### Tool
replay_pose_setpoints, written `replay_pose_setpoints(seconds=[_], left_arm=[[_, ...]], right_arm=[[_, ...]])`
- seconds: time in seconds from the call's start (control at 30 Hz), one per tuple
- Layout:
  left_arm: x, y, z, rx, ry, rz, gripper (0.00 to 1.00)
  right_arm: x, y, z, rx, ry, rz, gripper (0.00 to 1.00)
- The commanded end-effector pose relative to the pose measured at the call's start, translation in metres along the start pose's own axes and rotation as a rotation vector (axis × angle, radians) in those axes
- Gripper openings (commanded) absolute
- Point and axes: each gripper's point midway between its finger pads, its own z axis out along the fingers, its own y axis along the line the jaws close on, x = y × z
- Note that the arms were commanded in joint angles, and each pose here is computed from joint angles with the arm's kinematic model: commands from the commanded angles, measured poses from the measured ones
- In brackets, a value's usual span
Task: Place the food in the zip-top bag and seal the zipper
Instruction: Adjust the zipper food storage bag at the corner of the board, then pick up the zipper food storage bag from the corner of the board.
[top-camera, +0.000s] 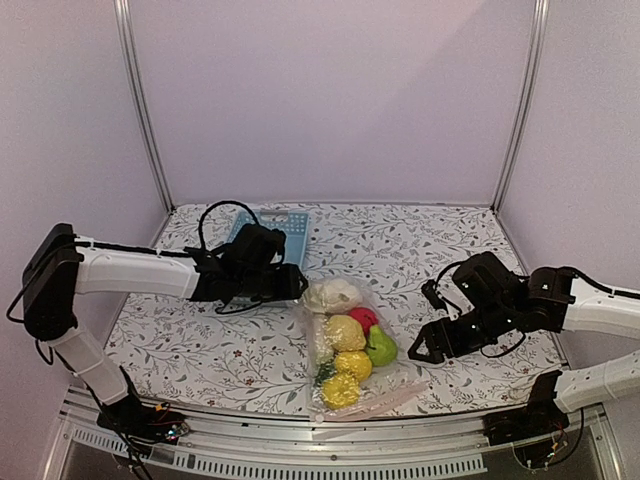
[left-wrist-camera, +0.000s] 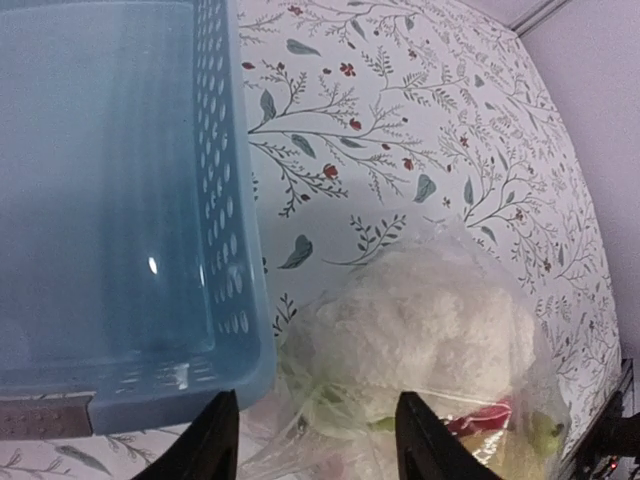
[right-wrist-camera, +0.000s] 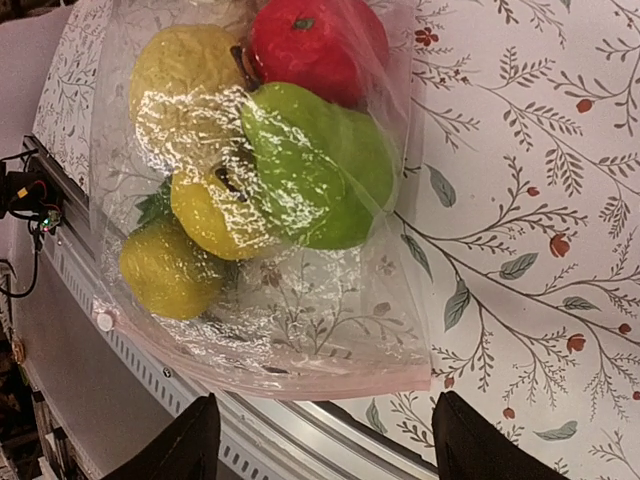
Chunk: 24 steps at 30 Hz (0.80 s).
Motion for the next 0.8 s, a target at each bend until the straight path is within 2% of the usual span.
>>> replay_pose_setpoints(seconds=[0.0,0.1,0.2,0.5,0.77], left_arm=[[-0.015,-0.016,-0.030,0.077,-0.031,0.006,0.66],[-0.008,-0.023,-0.049,0.115,-0.012,0.006,0.79],[0.004,-0.023,-0.065,0.124,0.021,0.001,0.84],[0.022,-0.009,-0.102,0.150,0.035,-0.061,0.88],[0.016,-0.006,-0.118,0.139,0.020,-0.045,0.90]], right_arm=[[0.009,0.024,0.008,-0.079,0.011,-0.087,0.72],[0.018,0.040,0.011,-0.076,0.012,-0.209,0.71],[0.023,0.054,0.012,-0.048,-0.020,-0.336,0.71],[0.021,0.055,0.027,0.268,-0.135,-0.696,0.73],[0.038,0.068,0.048,0.343,-0.150,-0.900,0.77]])
